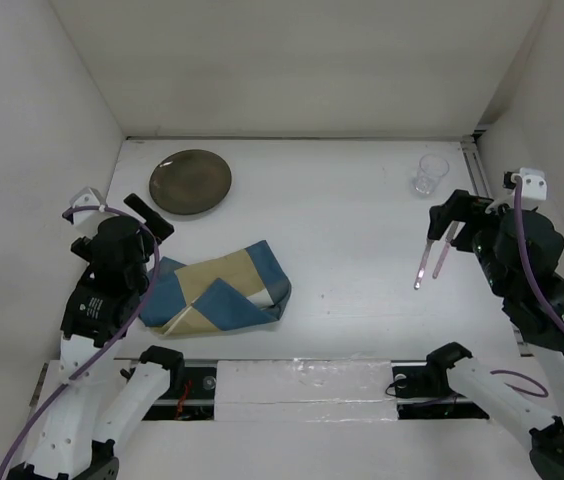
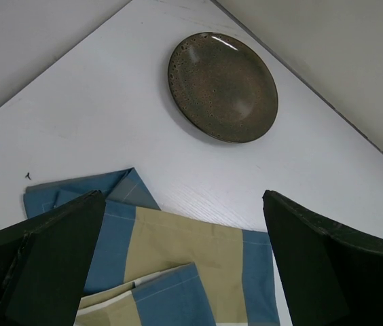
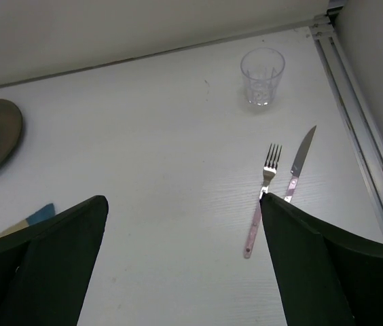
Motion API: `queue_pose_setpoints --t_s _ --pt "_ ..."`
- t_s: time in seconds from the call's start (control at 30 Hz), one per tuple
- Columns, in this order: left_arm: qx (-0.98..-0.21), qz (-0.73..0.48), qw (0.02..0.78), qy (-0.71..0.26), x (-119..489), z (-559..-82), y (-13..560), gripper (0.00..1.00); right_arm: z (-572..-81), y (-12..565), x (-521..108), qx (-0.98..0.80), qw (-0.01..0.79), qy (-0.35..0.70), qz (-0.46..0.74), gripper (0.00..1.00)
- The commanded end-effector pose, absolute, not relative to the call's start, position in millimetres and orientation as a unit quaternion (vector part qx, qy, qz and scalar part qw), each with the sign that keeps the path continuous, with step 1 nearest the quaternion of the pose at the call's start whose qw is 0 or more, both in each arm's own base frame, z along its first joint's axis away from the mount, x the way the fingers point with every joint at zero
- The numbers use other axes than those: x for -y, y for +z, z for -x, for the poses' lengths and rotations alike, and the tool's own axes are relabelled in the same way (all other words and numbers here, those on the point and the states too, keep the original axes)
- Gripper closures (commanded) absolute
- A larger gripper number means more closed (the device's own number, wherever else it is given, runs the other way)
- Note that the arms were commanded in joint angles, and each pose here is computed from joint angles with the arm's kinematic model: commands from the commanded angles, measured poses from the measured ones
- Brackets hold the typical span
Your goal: Set the dinner table for one person
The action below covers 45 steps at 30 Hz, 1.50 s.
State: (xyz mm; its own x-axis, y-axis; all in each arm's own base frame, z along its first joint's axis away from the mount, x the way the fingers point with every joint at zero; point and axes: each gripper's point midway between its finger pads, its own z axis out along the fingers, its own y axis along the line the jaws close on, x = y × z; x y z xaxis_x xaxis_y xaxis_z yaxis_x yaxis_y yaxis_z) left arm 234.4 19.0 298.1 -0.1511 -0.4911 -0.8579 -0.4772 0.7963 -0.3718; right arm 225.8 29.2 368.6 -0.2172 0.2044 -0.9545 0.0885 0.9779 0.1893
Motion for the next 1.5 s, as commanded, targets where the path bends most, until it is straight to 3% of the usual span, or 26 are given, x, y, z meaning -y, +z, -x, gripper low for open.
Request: queue_pose_setpoints --t_s 0.0,0.23,0.33,0.47,0.6,0.73,0.77,1.07,1.13,1.47 --pt "-0.753 0.329 0.569 -0.005 -20 -237 295 0.00 -222 388 -28 -0.760 0.639 0.058 -0.103 0.00" --pt "-0.753 0.334 0.567 -0.001 -21 -240 288 0.00 -228 401 -49 -0.732 0.666 0.117 -0.081 0.00" --pt "-0.754 0.332 0.566 -0.005 -19 -242 285 0.00 -249 393 -89 -0.726 0.664 0.179 -0.030 0.00" --pt "-0.757 0.332 0.563 -0.003 -18 -243 283 0.00 -286 349 -171 -0.743 0.601 0.280 0.087 0.00" --pt "-0.760 0.326 0.562 -0.003 -17 -244 280 0.00 -302 292 -261 -0.739 0.491 0.396 0.236 0.00" --pt "-0.762 0.319 0.563 -0.012 -13 -245 280 0.00 -334 228 -318 -0.758 0.387 0.435 0.295 0.00" --pt "-0.762 0.319 0.563 -0.012 -13 -245 280 0.00 -343 195 -330 -0.776 0.353 0.433 0.292 0.00" --pt "-0.773 0.309 0.554 -0.011 -9 -251 274 0.00 -355 131 -406 -0.782 0.276 0.457 0.322 0.04" --pt "-0.773 0.309 0.554 -0.011 -9 -251 274 0.00 -357 112 -415 -0.788 0.257 0.459 0.320 0.09" --pt "-0.778 0.301 0.552 -0.016 -5 -254 273 0.00 -373 67 -414 -0.828 0.236 0.420 0.286 0.19"
